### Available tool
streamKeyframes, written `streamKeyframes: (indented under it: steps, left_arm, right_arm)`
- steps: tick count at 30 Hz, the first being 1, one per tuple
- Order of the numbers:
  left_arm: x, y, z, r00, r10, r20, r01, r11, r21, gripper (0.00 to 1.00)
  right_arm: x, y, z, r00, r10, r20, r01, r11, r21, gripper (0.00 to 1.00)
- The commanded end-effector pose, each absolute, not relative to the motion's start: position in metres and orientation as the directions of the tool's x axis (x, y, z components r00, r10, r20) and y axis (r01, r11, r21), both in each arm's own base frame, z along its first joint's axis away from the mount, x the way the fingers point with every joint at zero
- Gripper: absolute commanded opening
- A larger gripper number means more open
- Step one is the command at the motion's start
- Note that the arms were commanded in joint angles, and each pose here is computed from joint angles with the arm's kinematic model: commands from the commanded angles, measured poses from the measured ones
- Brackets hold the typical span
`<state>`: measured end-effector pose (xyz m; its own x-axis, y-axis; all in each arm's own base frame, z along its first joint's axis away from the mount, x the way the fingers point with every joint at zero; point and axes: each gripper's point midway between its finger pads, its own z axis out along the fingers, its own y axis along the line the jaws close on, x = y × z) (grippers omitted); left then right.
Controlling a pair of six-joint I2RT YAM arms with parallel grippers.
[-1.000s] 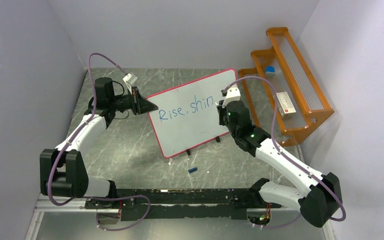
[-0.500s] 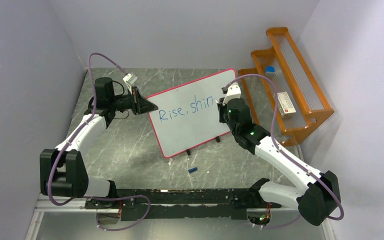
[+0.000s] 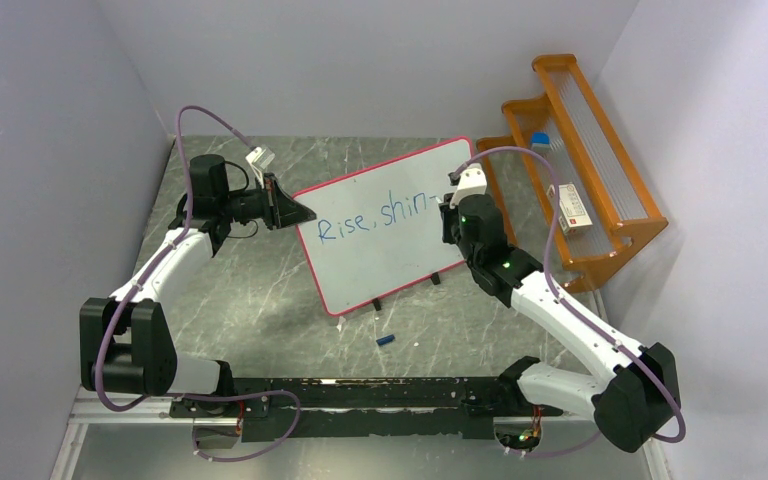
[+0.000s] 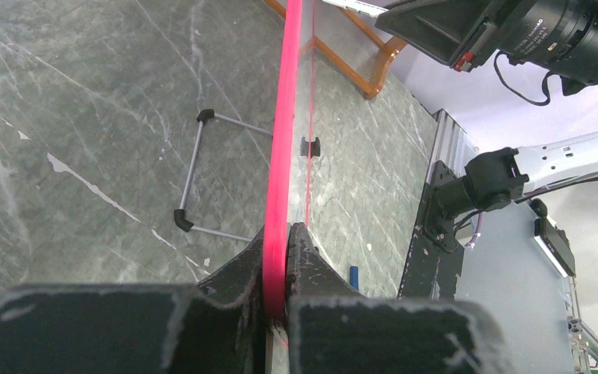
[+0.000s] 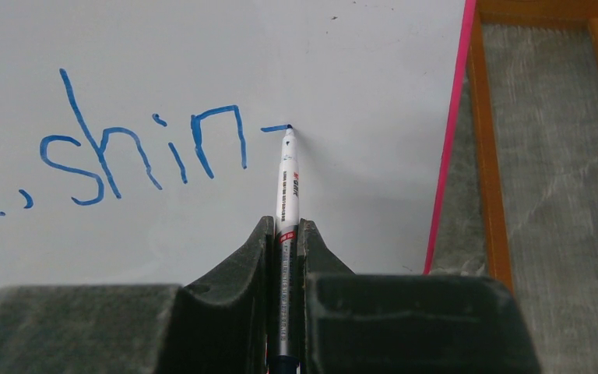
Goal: Write a sentence on the whiteboard
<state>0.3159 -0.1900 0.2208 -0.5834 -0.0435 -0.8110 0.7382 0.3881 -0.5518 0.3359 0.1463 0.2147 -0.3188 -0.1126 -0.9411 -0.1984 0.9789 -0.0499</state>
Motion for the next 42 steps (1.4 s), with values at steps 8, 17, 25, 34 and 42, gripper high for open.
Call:
streamKeyframes:
  steps: [8, 17, 25, 34, 42]
  left_arm:
    - [0.317, -0.188, 0.181, -0.618, 0.019, -0.786, 0.701, 0.465, -0.54, 0.05]
    - [0.317, -0.188, 0.181, -0.617, 0.02, -0.787, 0.702, 0.465, -0.539, 0.05]
    - [0.317, -0.188, 0.18, -0.618, 0.019, -0.786, 0.701, 0.465, -0.54, 0.05]
    - [0.317, -0.188, 0.181, -0.618, 0.019, -0.786, 0.701, 0.466, -0.54, 0.05]
    - [0.318, -0.188, 0.181, -0.617, 0.019, -0.786, 0.699, 0.471, -0.537, 0.05]
  right_arm:
    - [0.347, 0.14, 0.237, -0.264, -0.1, -0.959, -0.164, 0.985, -0.057, 0.0]
    - [0.351, 0.143, 0.246, -0.243, -0.096, -0.965, -0.17, 0.984, -0.055, 0.0]
    - [0.35, 0.153, 0.243, -0.253, -0.103, -0.962, -0.221, 0.974, -0.046, 0.0]
    - [0.346, 0.149, 0.236, -0.269, -0.106, -0.957, -0.215, 0.975, -0.047, 0.0]
    - [0.337, 0.142, 0.243, -0.26, -0.09, -0.961, -0.202, 0.979, -0.037, 0.0]
